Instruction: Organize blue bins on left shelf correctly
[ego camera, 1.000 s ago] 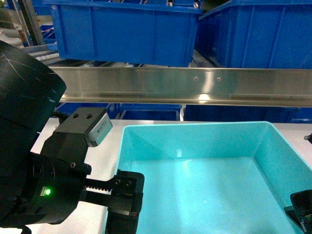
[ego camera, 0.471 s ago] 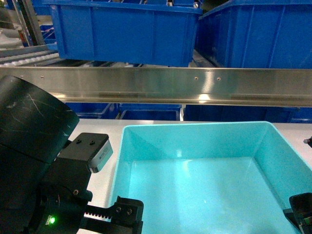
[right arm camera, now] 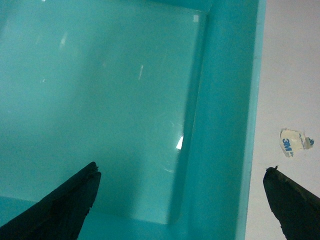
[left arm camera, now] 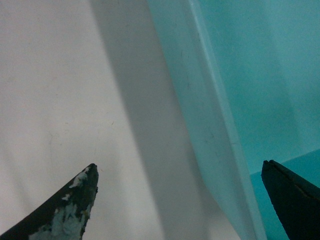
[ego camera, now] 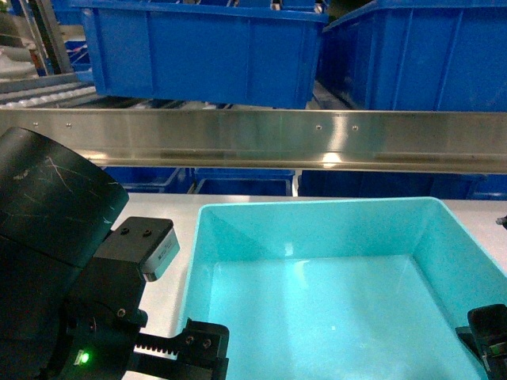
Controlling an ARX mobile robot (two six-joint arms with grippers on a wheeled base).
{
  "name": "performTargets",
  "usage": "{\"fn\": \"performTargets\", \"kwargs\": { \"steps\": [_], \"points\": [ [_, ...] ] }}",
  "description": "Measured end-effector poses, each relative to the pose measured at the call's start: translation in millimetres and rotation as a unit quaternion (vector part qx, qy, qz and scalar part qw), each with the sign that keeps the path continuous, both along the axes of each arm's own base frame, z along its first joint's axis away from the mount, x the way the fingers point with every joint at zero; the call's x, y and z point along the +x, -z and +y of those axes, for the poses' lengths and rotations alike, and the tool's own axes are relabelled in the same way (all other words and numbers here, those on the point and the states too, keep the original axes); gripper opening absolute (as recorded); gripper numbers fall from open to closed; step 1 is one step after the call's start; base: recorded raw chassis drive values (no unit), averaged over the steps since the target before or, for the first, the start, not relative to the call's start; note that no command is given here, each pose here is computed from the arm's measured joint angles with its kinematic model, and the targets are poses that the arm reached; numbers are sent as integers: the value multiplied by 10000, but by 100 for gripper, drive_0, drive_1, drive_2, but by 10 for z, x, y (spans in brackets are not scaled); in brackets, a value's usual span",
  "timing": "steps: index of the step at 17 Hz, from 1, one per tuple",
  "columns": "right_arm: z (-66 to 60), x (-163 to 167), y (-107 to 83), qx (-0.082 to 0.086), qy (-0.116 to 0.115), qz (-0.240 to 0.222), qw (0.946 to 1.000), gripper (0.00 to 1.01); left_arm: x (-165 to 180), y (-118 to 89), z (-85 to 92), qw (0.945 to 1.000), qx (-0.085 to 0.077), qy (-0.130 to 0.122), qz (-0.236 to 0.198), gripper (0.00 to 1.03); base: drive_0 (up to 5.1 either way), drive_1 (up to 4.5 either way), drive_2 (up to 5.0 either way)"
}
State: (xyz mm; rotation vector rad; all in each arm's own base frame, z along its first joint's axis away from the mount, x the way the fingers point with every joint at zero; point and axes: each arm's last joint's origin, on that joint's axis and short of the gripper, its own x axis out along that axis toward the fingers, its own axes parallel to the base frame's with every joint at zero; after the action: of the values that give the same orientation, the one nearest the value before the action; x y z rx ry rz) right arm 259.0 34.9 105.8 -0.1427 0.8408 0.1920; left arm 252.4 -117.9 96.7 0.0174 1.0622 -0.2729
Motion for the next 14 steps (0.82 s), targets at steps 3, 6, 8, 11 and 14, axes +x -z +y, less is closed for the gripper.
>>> {"fn": "performTargets", "kwargs": {
  "steps": [3, 6, 8, 11, 14],
  "points": [
    [0, 0, 0, 1, 1, 0, 10000, 71, 0, 0, 0, 10000, 0, 5, 2, 71, 0, 0, 0],
    [-2, 0, 0, -13, 16, -2, 10000, 42, -2, -1, -7, 10000, -32, 29, 4, 43, 0, 0, 0],
    [-3, 0, 0, -23, 25, -3, 10000, 24, -1, -1, -8, 10000, -33, 29, 1, 24, 0, 0, 0],
    [4, 3, -8, 144, 118, -10, 9998, 3, 10, -8, -1, 9996, -31, -281, -25, 2, 0, 0, 0],
    [5, 3, -8, 218, 181, 5, 9996, 3, 12, -8, 5, 9995, -49, -318, -17, 2, 0, 0, 0]
  ]
}}
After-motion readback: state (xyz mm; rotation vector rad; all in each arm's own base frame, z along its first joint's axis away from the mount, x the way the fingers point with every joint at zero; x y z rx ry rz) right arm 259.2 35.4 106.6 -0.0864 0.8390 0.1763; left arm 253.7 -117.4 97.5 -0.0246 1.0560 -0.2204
